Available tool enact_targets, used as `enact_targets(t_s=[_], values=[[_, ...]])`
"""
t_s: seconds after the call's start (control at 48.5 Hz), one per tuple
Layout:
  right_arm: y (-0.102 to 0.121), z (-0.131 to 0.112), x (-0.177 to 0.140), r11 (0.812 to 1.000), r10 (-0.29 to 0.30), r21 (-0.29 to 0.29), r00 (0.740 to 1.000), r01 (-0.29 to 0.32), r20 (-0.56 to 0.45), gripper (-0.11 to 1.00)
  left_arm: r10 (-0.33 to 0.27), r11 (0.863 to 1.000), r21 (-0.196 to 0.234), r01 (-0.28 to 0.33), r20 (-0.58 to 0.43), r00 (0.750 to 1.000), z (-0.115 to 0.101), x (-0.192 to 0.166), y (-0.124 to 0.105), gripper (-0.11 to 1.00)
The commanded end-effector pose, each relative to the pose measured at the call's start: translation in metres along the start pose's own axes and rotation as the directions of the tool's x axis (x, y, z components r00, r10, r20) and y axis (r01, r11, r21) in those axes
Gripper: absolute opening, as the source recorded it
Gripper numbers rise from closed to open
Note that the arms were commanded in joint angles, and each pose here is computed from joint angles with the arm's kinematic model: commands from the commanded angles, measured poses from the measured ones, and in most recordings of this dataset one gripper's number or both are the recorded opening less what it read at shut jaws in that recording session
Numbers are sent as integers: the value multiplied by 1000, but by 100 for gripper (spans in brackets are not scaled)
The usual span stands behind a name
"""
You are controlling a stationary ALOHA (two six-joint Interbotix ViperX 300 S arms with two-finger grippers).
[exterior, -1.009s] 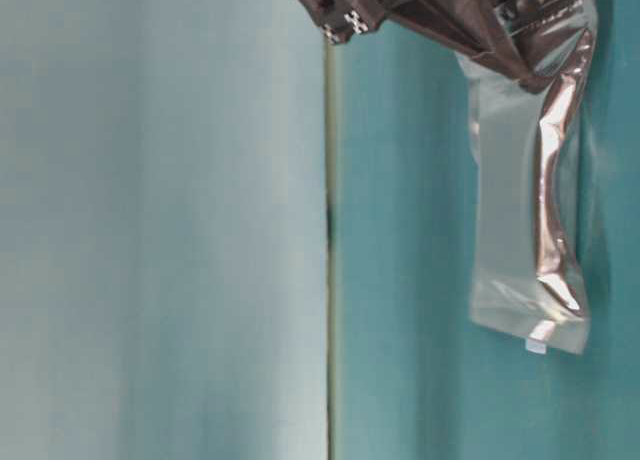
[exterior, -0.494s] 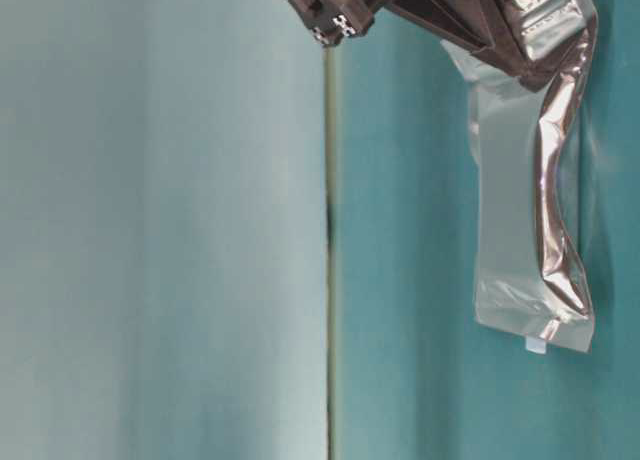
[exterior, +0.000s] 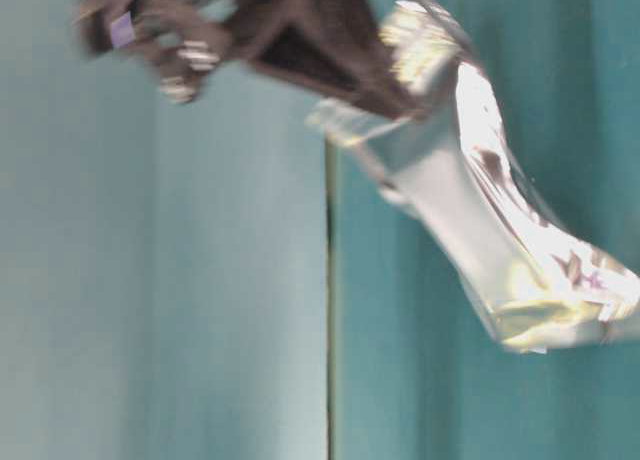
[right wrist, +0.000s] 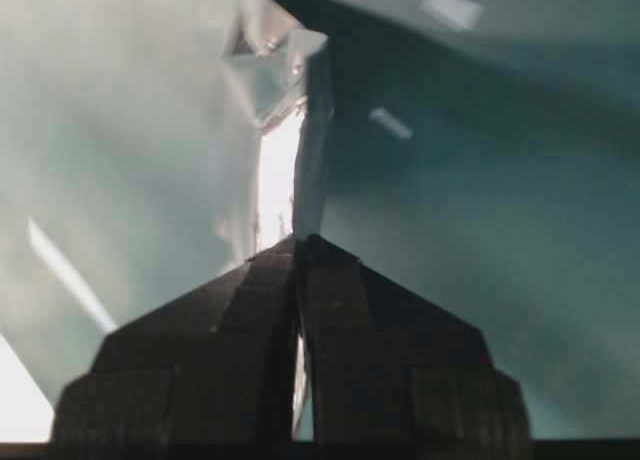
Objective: Hand over the silver zip bag and make it stand upright.
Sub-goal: 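Lift the bag with the right gripper and swing it upright toward center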
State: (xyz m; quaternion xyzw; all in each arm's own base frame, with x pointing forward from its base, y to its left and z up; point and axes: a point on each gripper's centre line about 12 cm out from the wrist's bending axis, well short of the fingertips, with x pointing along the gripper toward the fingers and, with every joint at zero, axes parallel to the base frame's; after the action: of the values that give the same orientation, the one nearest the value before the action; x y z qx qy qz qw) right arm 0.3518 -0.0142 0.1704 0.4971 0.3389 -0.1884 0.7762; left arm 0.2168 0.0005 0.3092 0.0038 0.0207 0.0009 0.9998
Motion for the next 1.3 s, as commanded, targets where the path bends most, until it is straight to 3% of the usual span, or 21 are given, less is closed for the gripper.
enact_targets(t_s=[0.0,0.082,0.206,0.453,0.7,0.865,0.927,1.133,1.277], values=[[24,19,-20,996,19,-86,999,-22,-34,2,1,1000,-31,-1,0,1000,-1,0,0,-1],[36,30,-29,990,9,-142,998,-19,-70,2,1,998,-58,-2,-6,1000,-5,-1,0,-1],[50,39,-37,977,-10,-213,993,-16,-121,2,3,998,-66,-3,-3,1000,-5,-2,1,-1],[71,39,-42,928,-104,-373,956,-6,-274,2,23,997,-70,-24,-20,1000,-8,0,5,-1],[96,39,-35,825,-220,-565,904,-28,-367,2,32,997,-73,-35,-43,999,-13,4,7,-1],[109,41,-30,721,-307,-692,884,-26,-353,2,33,996,-81,-37,-48,998,-14,5,7,-1],[112,44,-30,694,-325,-720,883,-20,-338,2,36,994,-101,-41,-49,998,-15,5,8,-1],[117,50,-27,654,-344,-756,891,1,-297,2,42,984,-169,-57,-92,995,-29,6,9,-1],[115,50,-26,634,-359,-773,891,15,-278,2,42,985,-163,-54,-75,996,-27,6,9,-1]])
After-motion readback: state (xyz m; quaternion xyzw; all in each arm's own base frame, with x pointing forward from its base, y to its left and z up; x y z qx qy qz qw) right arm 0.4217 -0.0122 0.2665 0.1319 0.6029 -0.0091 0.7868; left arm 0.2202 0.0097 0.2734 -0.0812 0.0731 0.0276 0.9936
